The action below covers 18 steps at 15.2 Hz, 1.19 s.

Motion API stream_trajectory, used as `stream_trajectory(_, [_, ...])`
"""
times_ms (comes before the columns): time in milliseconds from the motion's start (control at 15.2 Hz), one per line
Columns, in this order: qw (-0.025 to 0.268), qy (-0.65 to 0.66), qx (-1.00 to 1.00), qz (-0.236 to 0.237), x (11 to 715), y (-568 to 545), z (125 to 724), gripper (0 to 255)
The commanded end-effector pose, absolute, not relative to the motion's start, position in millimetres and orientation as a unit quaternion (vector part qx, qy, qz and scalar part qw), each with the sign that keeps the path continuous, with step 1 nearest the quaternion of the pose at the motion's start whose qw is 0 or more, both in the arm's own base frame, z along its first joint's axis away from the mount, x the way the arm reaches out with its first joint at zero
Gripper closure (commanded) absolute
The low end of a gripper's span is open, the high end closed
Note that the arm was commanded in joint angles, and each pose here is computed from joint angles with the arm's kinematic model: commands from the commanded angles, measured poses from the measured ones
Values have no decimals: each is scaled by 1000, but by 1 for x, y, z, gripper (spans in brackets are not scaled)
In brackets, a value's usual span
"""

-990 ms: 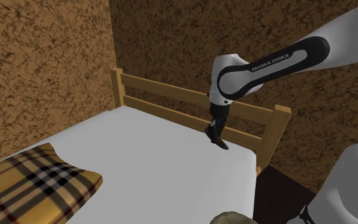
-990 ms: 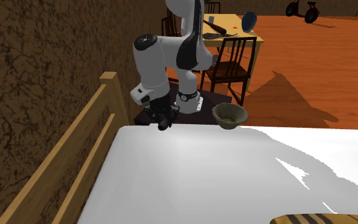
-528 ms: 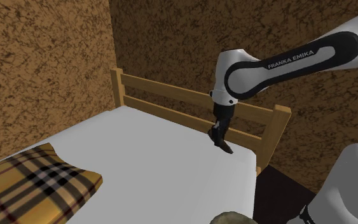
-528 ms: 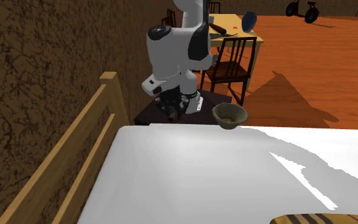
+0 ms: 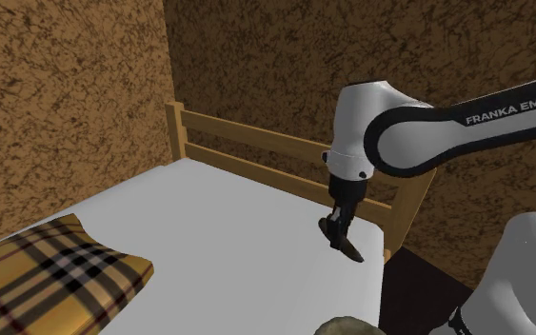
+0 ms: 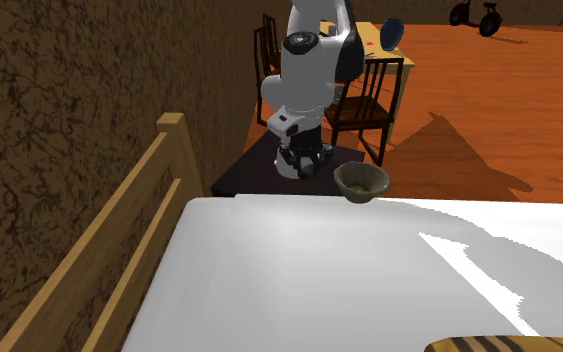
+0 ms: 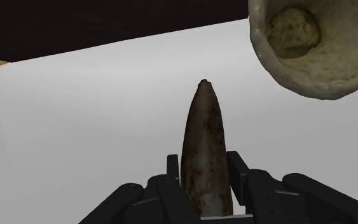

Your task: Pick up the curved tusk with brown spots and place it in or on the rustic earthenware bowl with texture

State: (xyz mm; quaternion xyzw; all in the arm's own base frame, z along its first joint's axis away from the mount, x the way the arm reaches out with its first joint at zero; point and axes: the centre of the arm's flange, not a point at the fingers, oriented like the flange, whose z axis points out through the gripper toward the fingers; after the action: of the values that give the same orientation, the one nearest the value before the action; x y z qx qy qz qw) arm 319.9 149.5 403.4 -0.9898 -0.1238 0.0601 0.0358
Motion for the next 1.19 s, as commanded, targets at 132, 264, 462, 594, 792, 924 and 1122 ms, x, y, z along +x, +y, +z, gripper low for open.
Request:
stream_trajectory(132, [36,-123,-990,60,277,182,403,255])
stream_trajectory(264, [36,-123,-990,60,256,199,403,255])
stream_trajectory(462, [36,-123,-990,60,225,223,404,255])
stream_trajectory(594, [36,-123,-990,60,204,239,404,255])
stream_trajectory(792, [36,-123,-990,60,173,264,405,255])
stream_trajectory(924, [36,-123,-990,60,149,282,405,255])
stream_trajectory(1122, [36,-123,-990,60,149,282,389,255])
